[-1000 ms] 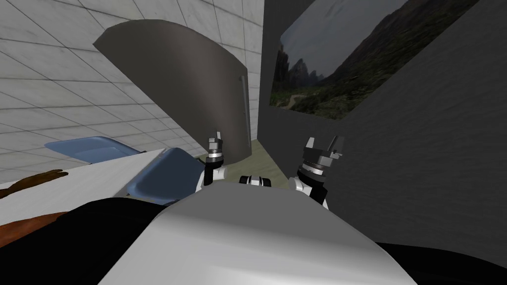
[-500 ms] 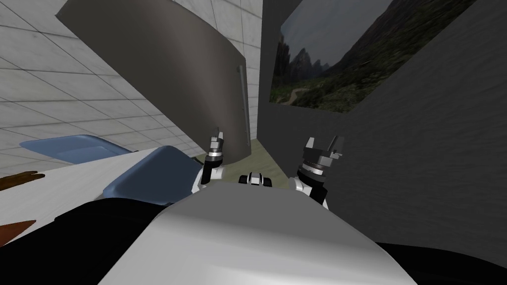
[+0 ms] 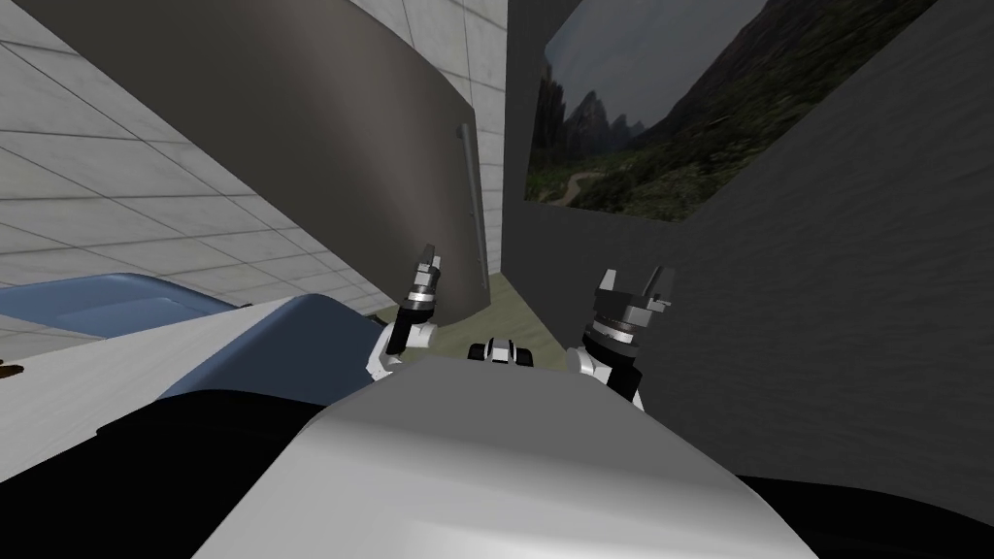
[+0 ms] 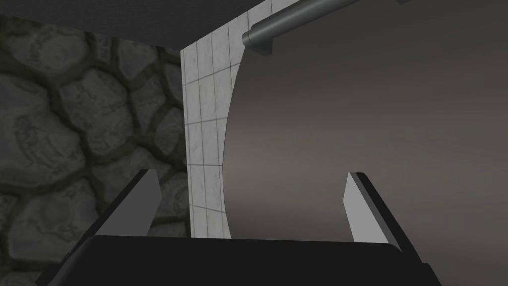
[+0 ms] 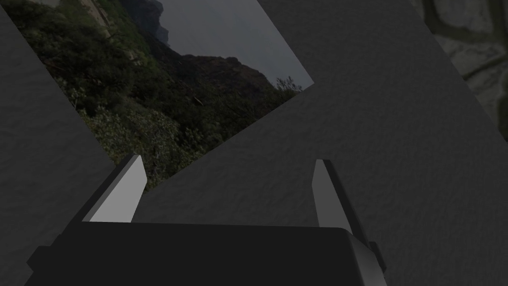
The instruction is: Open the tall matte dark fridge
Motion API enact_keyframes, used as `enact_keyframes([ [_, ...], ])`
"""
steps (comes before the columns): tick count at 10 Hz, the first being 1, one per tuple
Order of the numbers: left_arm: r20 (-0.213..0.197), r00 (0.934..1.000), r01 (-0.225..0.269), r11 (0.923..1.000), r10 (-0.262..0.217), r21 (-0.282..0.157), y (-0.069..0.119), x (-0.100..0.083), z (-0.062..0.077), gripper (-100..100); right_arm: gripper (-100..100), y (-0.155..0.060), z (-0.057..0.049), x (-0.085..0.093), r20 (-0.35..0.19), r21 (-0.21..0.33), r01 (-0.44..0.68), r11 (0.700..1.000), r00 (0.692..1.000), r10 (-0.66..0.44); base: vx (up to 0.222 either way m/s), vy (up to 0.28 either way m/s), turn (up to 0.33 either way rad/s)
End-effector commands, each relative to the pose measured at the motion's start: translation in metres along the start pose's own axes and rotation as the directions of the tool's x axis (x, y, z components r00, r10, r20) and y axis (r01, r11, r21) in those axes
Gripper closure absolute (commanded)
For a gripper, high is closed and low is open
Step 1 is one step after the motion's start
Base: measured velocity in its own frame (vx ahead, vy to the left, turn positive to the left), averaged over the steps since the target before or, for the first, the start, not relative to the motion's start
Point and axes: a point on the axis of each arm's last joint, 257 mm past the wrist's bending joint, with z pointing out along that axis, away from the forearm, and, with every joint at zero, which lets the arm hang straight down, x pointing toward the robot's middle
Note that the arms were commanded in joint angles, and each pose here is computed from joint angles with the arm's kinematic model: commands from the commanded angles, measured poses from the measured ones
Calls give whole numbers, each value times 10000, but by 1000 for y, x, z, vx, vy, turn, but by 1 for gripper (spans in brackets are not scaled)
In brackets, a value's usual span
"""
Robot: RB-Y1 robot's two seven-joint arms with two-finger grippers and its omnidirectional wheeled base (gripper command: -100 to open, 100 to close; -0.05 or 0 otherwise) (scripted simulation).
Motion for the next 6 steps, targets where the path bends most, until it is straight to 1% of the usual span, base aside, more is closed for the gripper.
enact_keyframes([
  [1,-272,9996,-44,9996,37,-288,4,3,6,-100,0,0,0,0,0,0,0,10000,10000,0,41,14,-48],
  [2,-390,9992,-57,9995,45,-305,3,3,11,-100,0,0,0,0,0,0,0,10000,10000,0,54,19,-74],
  [3,-405,9992,-61,9991,44,-414,5,4,11,-100,0,0,0,0,0,0,0,10000,10000,0,44,13,-24],
  [4,-527,9986,-74,9985,45,-545,6,4,15,-100,0,0,0,0,0,0,0,10000,10000,0,46,4,-53],
  [5,-623,9981,-77,9985,44,-534,4,5,19,-100,0,0,0,0,0,0,0,10000,10000,0,64,4,-88],
  [6,-643,9979,-87,9976,42,-693,8,5,19,-100,0,0,0,0,0,0,0,10000,10000,0,52,8,-25],
])
